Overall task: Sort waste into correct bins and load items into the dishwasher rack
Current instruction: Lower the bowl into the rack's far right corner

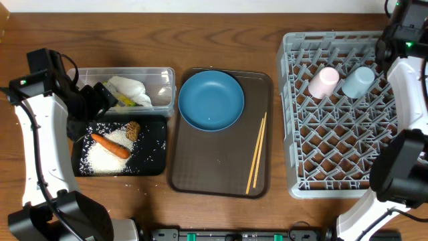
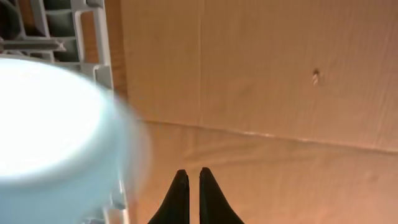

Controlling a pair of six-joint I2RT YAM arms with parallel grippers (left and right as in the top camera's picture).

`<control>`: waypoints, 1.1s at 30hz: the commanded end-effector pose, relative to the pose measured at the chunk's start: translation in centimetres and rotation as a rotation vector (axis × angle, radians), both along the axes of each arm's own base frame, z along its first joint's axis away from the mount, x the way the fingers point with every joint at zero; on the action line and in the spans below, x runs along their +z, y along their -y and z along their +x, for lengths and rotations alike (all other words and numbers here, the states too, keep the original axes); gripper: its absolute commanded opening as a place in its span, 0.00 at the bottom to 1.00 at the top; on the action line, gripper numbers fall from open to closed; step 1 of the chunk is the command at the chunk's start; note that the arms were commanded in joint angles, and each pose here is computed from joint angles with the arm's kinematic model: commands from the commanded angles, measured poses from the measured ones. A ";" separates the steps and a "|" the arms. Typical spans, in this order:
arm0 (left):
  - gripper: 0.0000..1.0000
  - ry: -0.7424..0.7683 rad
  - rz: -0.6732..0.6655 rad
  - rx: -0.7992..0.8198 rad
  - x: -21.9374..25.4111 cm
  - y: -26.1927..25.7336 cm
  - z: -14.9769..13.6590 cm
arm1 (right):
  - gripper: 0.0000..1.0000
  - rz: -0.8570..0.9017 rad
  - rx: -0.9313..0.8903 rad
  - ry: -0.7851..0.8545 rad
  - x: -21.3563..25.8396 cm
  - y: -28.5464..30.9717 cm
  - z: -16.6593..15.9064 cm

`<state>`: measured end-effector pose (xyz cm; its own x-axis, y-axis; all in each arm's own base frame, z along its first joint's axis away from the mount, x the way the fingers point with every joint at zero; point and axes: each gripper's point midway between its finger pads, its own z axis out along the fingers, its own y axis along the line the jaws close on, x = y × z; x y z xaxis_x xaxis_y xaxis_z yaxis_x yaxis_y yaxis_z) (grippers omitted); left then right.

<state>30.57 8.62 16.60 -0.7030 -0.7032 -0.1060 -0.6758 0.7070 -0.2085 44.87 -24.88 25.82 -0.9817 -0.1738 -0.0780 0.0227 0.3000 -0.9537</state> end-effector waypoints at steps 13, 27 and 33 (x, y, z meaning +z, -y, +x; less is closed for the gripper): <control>0.98 0.011 0.011 0.005 0.4 -0.2 -0.2 | 0.01 0.007 -0.012 0.123 -0.1 1.1 1.4; 0.98 0.010 0.010 0.005 0.4 -0.2 -0.2 | 0.27 0.464 0.043 0.393 -3.1 -2.8 1.7; 0.98 0.011 0.011 0.005 0.5 -0.2 -0.2 | 0.38 0.758 0.097 0.614 1.5 -3.3 0.9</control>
<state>30.57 8.62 16.60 -0.7030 -0.7032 -0.1060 -0.6758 0.7070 -0.2085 45.90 -21.45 21.11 -0.8784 -0.0578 -0.4744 0.2614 0.7730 -0.5780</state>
